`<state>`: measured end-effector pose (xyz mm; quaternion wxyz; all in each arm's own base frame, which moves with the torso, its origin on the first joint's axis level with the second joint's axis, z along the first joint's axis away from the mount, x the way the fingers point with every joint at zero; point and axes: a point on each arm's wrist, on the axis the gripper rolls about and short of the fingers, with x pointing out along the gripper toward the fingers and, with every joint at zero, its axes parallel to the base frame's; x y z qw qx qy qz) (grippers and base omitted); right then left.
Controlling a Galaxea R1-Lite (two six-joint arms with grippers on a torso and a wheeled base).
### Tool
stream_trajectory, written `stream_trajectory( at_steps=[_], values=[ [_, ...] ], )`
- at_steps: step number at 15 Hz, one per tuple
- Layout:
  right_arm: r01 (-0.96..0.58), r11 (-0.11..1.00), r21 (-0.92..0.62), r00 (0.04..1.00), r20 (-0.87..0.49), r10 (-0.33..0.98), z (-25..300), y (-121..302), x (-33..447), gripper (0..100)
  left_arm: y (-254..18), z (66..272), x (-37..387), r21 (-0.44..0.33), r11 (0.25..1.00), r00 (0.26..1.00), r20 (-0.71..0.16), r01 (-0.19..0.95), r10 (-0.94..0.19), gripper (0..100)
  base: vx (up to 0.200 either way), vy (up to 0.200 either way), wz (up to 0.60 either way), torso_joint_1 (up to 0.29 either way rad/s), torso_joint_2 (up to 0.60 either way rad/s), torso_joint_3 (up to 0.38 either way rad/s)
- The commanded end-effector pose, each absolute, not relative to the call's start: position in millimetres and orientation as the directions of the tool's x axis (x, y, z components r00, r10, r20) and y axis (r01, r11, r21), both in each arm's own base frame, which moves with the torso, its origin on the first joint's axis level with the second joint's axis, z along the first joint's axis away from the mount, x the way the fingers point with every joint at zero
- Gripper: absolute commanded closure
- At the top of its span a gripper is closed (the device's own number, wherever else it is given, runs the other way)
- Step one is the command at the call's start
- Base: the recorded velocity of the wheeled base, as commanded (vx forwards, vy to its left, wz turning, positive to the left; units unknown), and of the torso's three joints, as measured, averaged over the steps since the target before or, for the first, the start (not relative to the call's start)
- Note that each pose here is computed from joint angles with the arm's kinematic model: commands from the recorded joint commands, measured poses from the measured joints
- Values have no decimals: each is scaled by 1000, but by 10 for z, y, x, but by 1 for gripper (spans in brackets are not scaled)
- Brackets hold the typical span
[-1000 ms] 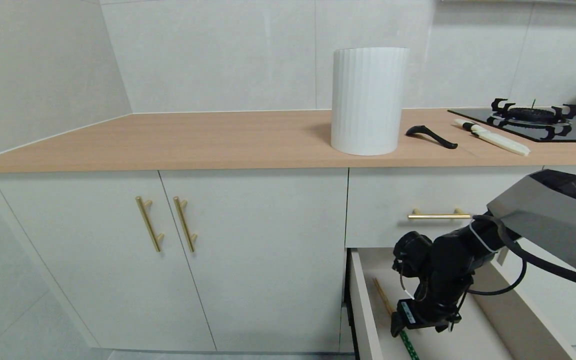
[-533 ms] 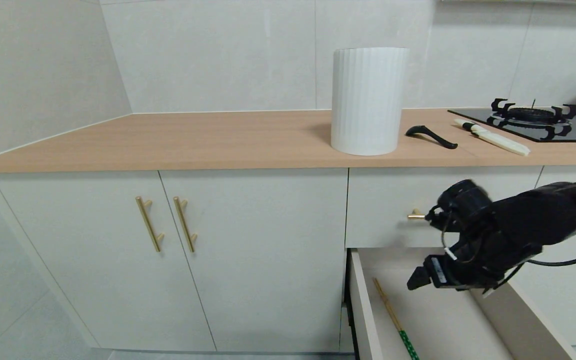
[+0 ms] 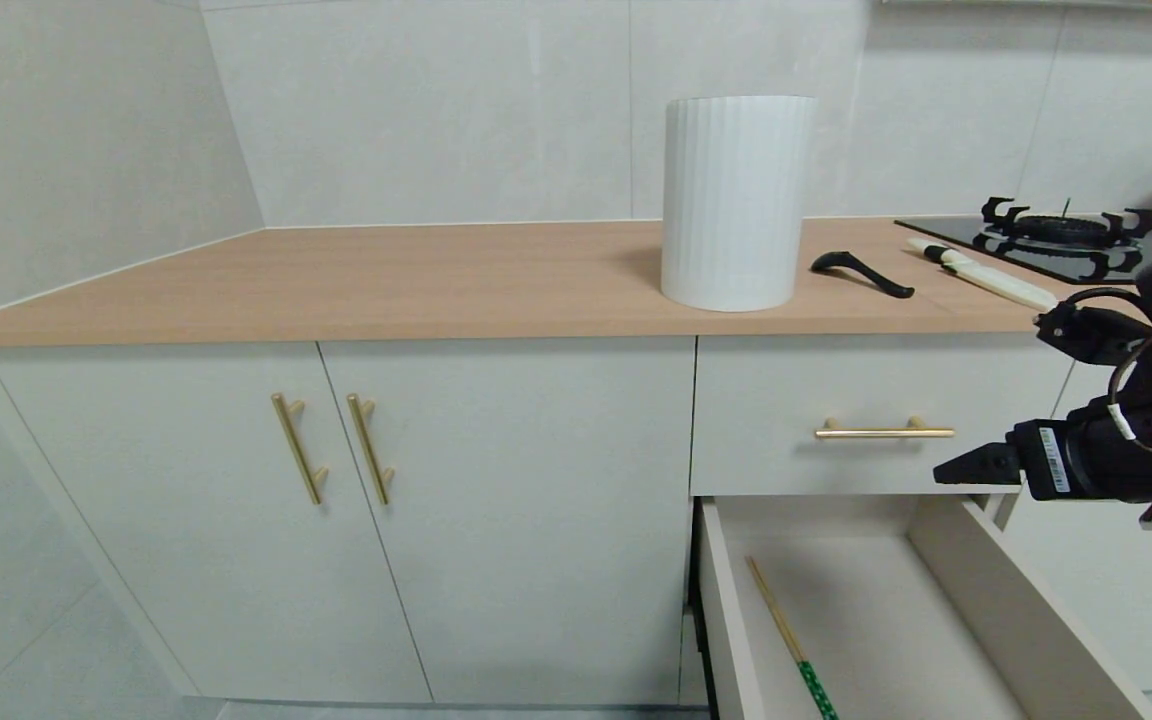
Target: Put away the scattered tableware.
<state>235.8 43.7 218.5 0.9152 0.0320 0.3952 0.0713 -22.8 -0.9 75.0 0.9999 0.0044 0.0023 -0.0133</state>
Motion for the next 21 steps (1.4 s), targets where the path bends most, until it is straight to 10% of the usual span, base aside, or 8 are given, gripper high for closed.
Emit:
stream_trajectory(
  at_steps=[1, 21],
  values=[
    [-110, 988, 109, 688, -709, 155, 2212, 420, 2297, 0, -9, 750, -228, 9, 1000, 1000, -5, 26, -26, 0, 0, 0, 0, 27, -105, -76],
    [-119, 986, 113, 686, -709, 164, 2211, 421, 2288, 0, -9, 750, -228, 9, 1000, 1000, -5, 26, -26, 0, 0, 0, 0, 171, -450, -282]
  ],
)
